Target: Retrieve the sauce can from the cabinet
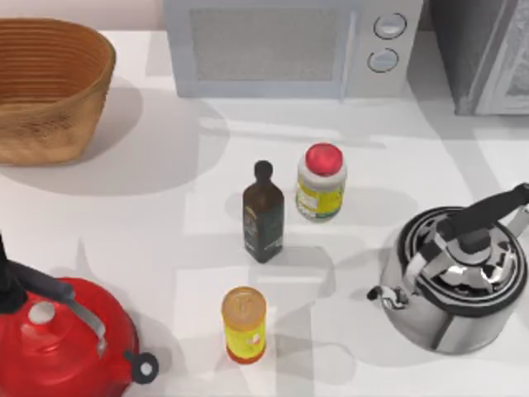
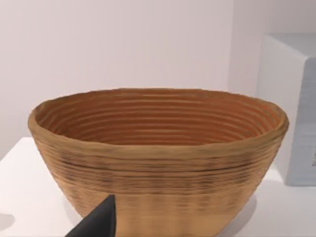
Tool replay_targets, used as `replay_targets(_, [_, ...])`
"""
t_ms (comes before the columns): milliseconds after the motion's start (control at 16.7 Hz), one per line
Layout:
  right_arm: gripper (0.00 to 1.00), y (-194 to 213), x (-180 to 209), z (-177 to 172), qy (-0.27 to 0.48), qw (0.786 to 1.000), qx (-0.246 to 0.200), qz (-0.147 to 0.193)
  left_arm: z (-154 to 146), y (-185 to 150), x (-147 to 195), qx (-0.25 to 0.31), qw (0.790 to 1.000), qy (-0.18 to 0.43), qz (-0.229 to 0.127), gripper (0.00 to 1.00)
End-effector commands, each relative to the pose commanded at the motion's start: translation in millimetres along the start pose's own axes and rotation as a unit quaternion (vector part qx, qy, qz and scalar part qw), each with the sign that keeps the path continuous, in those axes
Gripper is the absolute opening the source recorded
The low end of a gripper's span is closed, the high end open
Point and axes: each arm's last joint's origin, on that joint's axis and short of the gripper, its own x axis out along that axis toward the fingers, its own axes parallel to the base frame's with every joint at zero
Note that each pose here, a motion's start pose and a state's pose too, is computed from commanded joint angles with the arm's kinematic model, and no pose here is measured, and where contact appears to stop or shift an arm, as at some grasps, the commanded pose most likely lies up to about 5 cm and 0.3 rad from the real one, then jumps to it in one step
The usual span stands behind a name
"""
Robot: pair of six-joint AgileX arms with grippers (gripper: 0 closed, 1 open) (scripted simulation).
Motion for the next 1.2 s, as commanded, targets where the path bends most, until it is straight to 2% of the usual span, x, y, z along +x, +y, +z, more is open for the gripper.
replay_targets(180, [0.0, 5.7, -25.6, 11.8, 0.003, 1.0, 0.0, 0.001, 0.0, 0.0, 0.0, 0.0, 1.0, 0.0, 0.0, 1.0])
replay_targets(480, [0.0, 6.6, -123.6, 49.1, -0.004, 1.0, 0.002, -0.001, 0.0, 0.0, 0.0, 0.0, 1.0, 0.0, 0.0, 1.0])
replay_targets(660, [0.0, 1.7, -169.4, 58.1, -0.003, 1.0, 0.001, 0.0, 0.0, 0.0, 0.0, 0.0, 1.0, 0.0, 0.0, 1.0])
replay_targets(1200, [0.0, -6.9, -188.2, 58.4, -0.011, 1.0, 0.006, 0.0, 0.0, 0.0, 0.0, 0.0, 1.0, 0.0, 0.0, 1.0])
